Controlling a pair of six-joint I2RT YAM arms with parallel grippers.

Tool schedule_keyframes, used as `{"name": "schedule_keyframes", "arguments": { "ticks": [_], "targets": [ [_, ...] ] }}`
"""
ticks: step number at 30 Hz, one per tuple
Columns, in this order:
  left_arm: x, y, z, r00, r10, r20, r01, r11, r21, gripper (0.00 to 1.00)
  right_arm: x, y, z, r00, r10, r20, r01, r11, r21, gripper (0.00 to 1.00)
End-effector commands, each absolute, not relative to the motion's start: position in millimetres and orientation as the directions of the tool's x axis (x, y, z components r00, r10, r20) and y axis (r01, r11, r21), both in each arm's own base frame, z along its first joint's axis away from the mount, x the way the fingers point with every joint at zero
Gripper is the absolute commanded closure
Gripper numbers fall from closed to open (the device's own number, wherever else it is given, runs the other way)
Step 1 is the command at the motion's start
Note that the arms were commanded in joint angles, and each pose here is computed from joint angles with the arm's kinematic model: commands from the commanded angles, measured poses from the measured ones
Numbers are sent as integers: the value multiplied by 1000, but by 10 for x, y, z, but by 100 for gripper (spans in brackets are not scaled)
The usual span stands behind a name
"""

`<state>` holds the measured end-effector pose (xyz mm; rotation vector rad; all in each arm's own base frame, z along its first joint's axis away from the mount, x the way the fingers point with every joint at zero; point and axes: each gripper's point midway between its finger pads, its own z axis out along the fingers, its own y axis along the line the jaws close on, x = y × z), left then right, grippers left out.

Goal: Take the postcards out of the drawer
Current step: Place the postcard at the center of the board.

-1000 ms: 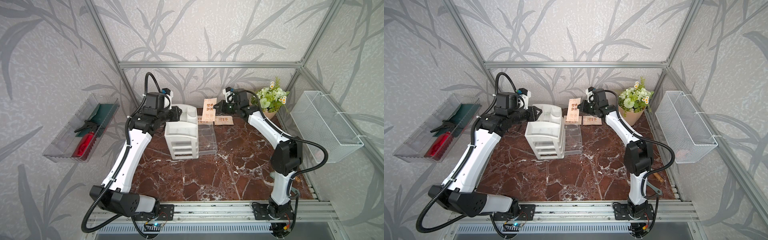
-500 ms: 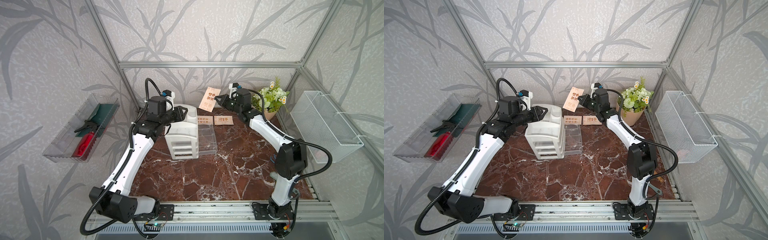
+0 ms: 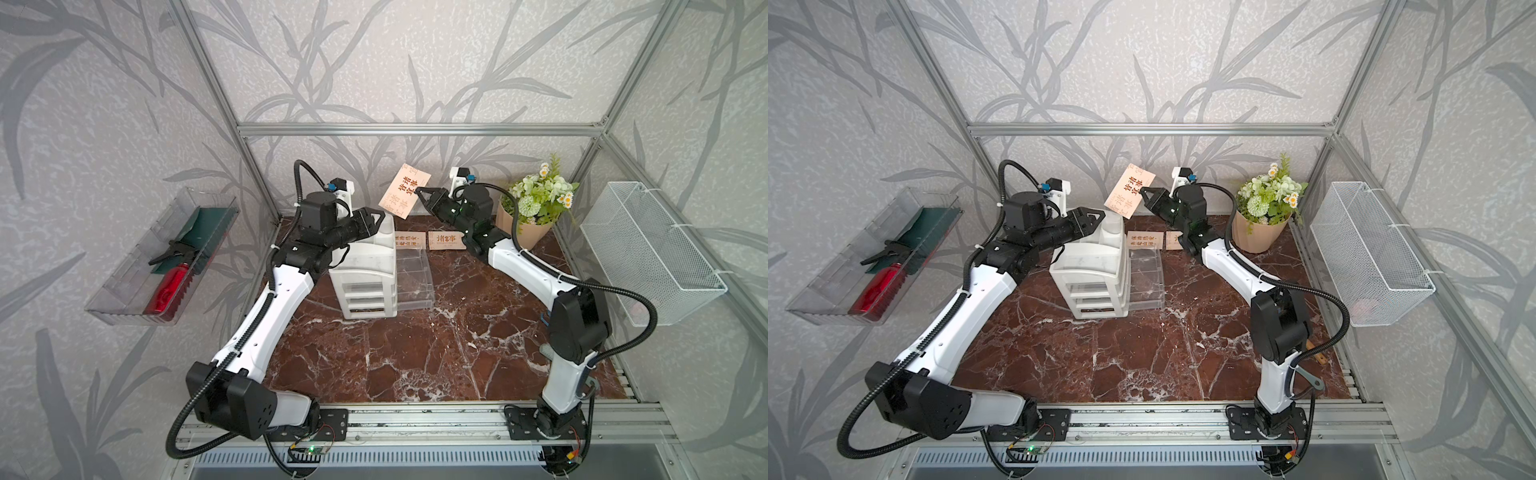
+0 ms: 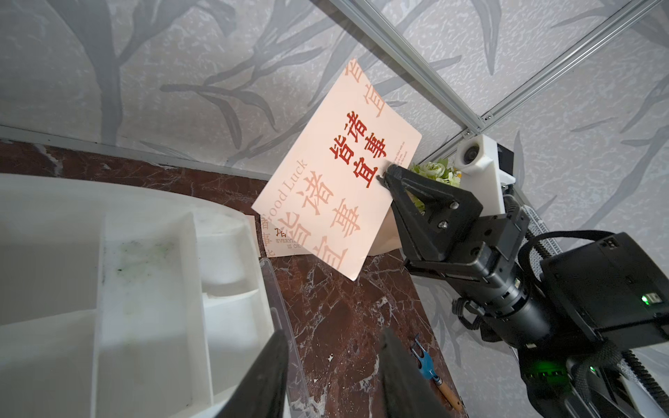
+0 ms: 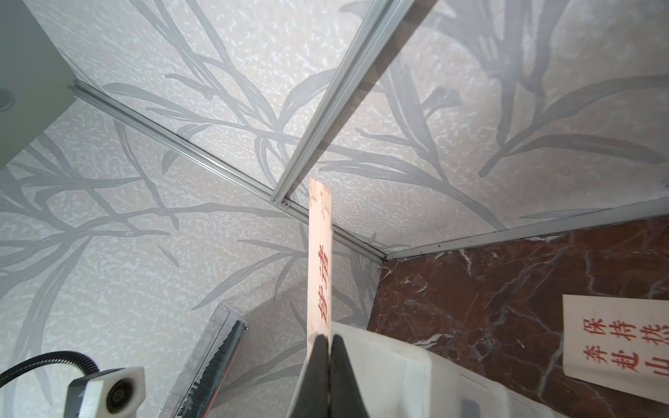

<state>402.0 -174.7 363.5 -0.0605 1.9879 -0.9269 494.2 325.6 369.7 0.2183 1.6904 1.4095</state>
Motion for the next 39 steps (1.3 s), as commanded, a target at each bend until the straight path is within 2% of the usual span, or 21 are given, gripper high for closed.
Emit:
{"name": "schedule_keyframes", "arguments": {
  "ticks": [1, 6, 26, 39],
  "targets": [
    [4067, -1783, 3697, -570, -413, -711, 312, 691, -652, 58, 4802, 3308, 4046, -555, 675, -486, -459, 238, 856, 99],
    [4091, -1784, 3711, -565, -420, -710, 311, 689, -654, 57, 4669, 3413, 4095, -581, 678, -450, -471, 170, 865, 99],
    [4073, -1743, 3656, -566, -419, -710, 294, 701, -649, 56, 4488, 3306, 4238, -554, 730, -401, -515, 79, 854, 99],
    [4093, -1732, 3813, -528, -440, -727, 339, 675, -655, 56, 4306, 3523, 4154, -636, 696, -333, -488, -29, 872, 99]
  ]
}}
